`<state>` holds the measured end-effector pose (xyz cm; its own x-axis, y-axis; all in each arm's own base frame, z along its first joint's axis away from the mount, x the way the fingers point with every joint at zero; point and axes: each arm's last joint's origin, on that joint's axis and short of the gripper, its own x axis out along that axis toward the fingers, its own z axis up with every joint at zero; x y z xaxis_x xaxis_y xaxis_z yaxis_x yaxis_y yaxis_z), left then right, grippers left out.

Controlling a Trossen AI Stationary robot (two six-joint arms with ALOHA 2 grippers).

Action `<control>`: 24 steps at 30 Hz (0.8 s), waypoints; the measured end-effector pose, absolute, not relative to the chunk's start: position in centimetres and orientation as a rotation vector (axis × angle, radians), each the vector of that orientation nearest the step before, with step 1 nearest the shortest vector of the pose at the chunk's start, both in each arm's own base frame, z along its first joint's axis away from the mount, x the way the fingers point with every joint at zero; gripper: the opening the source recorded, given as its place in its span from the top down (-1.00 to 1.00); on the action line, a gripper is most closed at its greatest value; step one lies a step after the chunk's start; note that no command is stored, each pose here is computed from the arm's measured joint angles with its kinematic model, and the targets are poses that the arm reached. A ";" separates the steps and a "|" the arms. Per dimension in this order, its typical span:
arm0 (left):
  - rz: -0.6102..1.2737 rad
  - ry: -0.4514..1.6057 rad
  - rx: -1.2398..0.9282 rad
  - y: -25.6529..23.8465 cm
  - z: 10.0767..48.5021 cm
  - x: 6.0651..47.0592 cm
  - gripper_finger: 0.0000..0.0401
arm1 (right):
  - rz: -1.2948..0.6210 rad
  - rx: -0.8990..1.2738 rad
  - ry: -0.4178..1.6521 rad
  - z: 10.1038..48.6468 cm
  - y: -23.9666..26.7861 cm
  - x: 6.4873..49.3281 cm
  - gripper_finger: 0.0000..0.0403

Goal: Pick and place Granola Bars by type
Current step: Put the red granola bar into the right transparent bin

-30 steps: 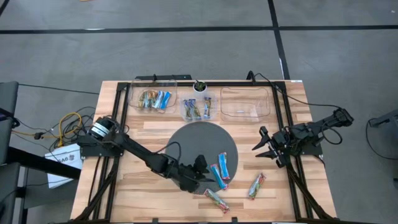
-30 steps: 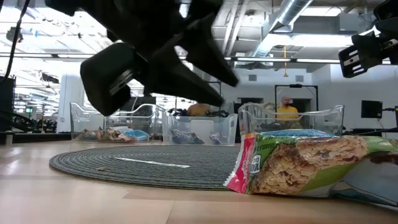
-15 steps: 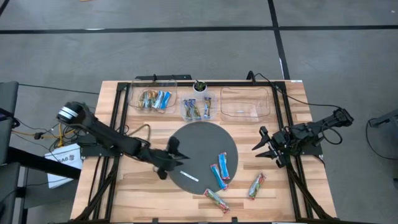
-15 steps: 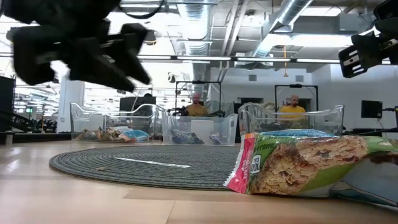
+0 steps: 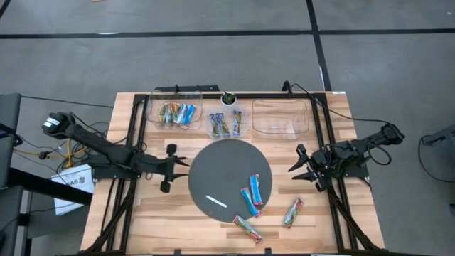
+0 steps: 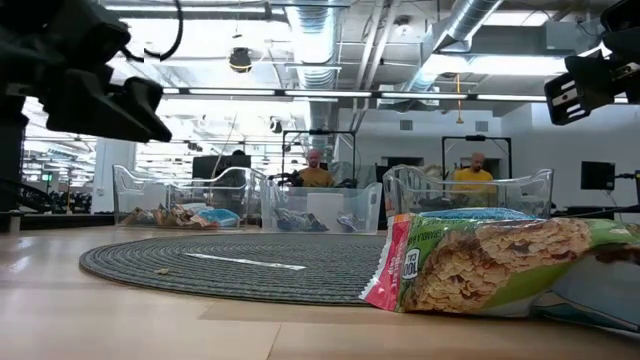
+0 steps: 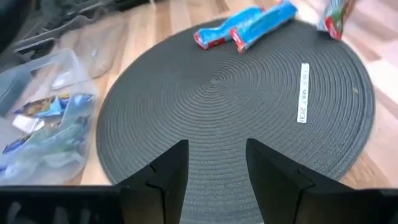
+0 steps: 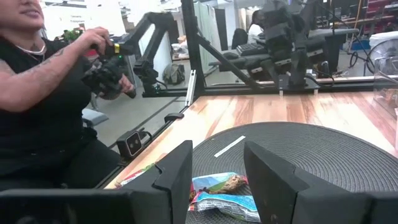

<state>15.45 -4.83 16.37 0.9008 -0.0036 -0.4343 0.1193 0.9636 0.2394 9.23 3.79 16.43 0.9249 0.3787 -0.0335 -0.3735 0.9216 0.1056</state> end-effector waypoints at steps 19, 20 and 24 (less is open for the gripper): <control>-0.261 0.129 0.118 -4.2 15.4 12.1 0.23 | 0.387 0.098 0.053 16.4 3.8 9.2 0.31; -0.269 0.114 0.115 -4.2 15.6 12.0 0.23 | 0.387 0.098 0.053 16.4 3.8 9.2 0.31; -0.306 0.071 0.145 -4.2 16.0 11.6 0.23 | 0.388 0.098 0.053 16.4 3.8 9.2 0.32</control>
<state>11.61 -4.16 15.98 0.9512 -0.2948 -0.0915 0.3049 0.9433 0.1312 9.22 3.79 16.44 0.9245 0.3798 -0.0330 -0.3747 0.9211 0.1056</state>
